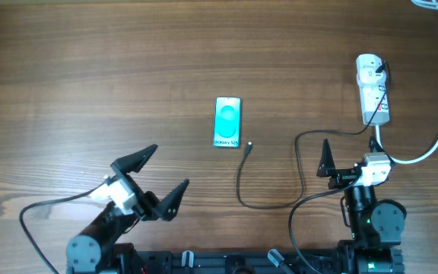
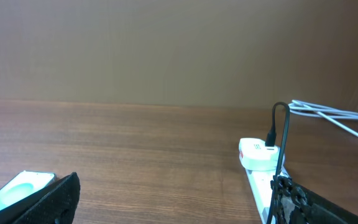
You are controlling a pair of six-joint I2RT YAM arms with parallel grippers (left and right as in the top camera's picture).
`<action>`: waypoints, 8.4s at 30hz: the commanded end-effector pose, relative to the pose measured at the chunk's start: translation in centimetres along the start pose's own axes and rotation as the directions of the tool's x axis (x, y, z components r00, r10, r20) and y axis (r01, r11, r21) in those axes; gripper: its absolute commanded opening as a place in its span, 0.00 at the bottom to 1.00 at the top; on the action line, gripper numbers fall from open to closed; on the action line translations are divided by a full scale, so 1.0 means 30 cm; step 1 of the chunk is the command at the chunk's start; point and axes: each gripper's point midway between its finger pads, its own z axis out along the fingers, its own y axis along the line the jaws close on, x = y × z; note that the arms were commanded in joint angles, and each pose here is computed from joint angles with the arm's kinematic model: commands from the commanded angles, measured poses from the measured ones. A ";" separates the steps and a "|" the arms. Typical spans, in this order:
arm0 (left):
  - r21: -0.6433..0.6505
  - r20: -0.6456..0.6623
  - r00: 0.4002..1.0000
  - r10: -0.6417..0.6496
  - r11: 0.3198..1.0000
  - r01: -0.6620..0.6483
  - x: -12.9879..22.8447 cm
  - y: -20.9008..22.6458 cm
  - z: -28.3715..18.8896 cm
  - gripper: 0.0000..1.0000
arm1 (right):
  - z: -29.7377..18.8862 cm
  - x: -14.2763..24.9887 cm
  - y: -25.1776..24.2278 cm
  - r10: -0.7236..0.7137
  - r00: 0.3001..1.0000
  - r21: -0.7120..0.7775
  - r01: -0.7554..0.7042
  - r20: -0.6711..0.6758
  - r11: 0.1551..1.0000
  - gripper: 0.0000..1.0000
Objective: Plug charger to phone and switch on socket
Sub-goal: 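Swing the left arm up and over toward the blue phone, then lower the open left gripper down over the phone's bottom edge, then close the left gripper on the phone's lower end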
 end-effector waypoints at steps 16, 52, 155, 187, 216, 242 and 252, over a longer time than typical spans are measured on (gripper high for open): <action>-0.344 -0.539 0.677 -0.501 0.865 0.366 -0.289 0.123 0.240 1.00 | -0.001 -0.002 0.000 0.000 1.000 0.004 0.000 0.005 1.000 1.00; -0.699 -0.702 0.001 -0.712 0.690 -0.190 0.472 0.166 0.607 1.00 | -0.001 -0.002 0.000 0.001 1.000 0.004 -0.001 0.005 1.000 1.00; -0.664 -0.698 -0.114 -0.707 0.698 -0.266 1.087 0.252 0.400 1.00 | -0.001 -0.002 0.000 0.000 1.000 0.004 0.000 0.005 1.000 1.00; -0.659 -0.701 -0.119 -0.703 0.702 -0.270 1.087 0.248 0.396 1.00 | -0.001 -0.002 0.000 0.000 1.000 0.004 0.000 0.005 1.000 1.00; -0.649 -0.722 -0.070 -0.689 0.708 -0.278 1.095 0.250 0.429 1.00 | -0.001 -0.002 0.000 0.001 1.000 0.004 -0.001 0.005 1.000 1.00; -0.647 -0.721 -0.081 -0.688 0.711 -0.274 1.095 0.242 0.425 1.00 | -0.001 -0.002 0.000 0.000 1.000 0.004 0.000 0.005 1.000 1.00; -0.647 -0.703 -0.168 -0.691 0.719 -0.253 1.088 0.195 0.382 1.00 | -0.001 -0.002 0.000 0.001 1.000 0.004 -0.001 0.005 1.000 1.00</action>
